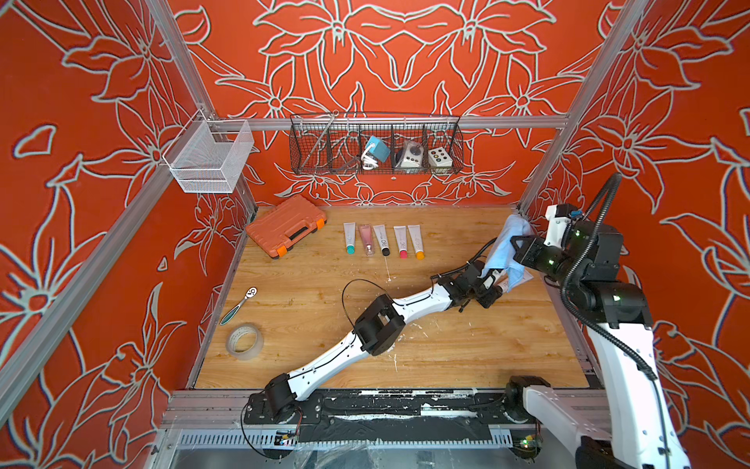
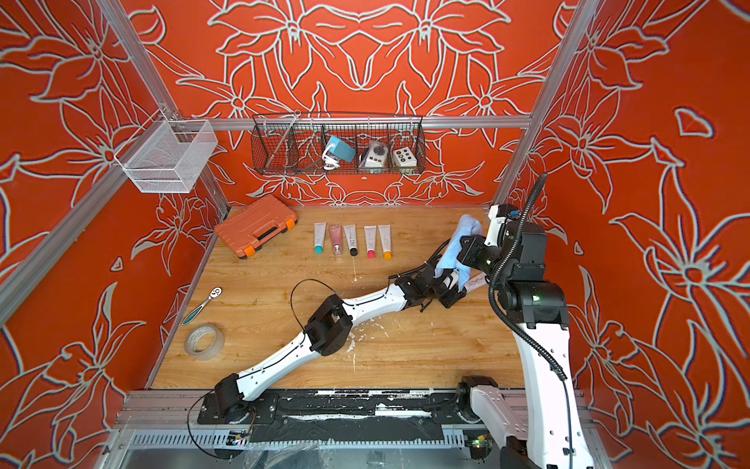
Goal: Wipe the surface of the toothpaste tube
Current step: Move the toothpaste to the center of the board.
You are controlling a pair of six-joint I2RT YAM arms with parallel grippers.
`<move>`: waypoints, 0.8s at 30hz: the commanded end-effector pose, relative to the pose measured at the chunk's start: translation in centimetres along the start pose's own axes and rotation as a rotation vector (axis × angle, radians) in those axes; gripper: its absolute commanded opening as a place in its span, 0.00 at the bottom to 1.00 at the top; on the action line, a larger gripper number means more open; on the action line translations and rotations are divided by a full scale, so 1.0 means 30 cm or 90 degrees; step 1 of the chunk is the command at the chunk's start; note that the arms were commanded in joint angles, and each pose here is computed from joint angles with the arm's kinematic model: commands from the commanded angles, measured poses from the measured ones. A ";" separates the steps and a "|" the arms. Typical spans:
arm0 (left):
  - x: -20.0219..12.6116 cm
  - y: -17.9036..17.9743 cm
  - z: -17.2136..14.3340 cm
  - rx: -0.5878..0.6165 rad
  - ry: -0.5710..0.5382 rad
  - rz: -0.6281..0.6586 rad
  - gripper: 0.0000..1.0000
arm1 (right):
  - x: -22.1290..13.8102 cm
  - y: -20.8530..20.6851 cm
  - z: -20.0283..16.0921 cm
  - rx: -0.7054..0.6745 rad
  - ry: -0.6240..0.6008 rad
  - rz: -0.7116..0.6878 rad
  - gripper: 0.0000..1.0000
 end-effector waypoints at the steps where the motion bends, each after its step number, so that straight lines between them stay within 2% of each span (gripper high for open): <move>1: -0.003 -0.008 0.011 0.011 -0.008 -0.008 0.34 | -0.026 0.013 0.027 -0.003 -0.027 0.005 0.00; 7: -0.008 -0.016 0.013 0.019 -0.007 -0.019 0.26 | -0.025 0.013 0.028 -0.003 -0.028 0.003 0.00; 12: -0.041 -0.022 0.023 0.025 -0.012 -0.021 0.23 | -0.026 0.012 0.027 -0.004 -0.026 0.002 0.00; 24: -0.226 -0.006 0.021 0.027 -0.008 0.005 0.21 | -0.023 0.012 0.005 0.003 -0.012 0.015 0.00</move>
Point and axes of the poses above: each gripper's point midway between its finger pads, its own x axis out along the fingers, its own y axis along the line the jaws close on, z = x × y, the point moved 5 cm from there along -x, back along the fingers, and after that the axes turned 5 degrees about x, right-handed, at the moved point
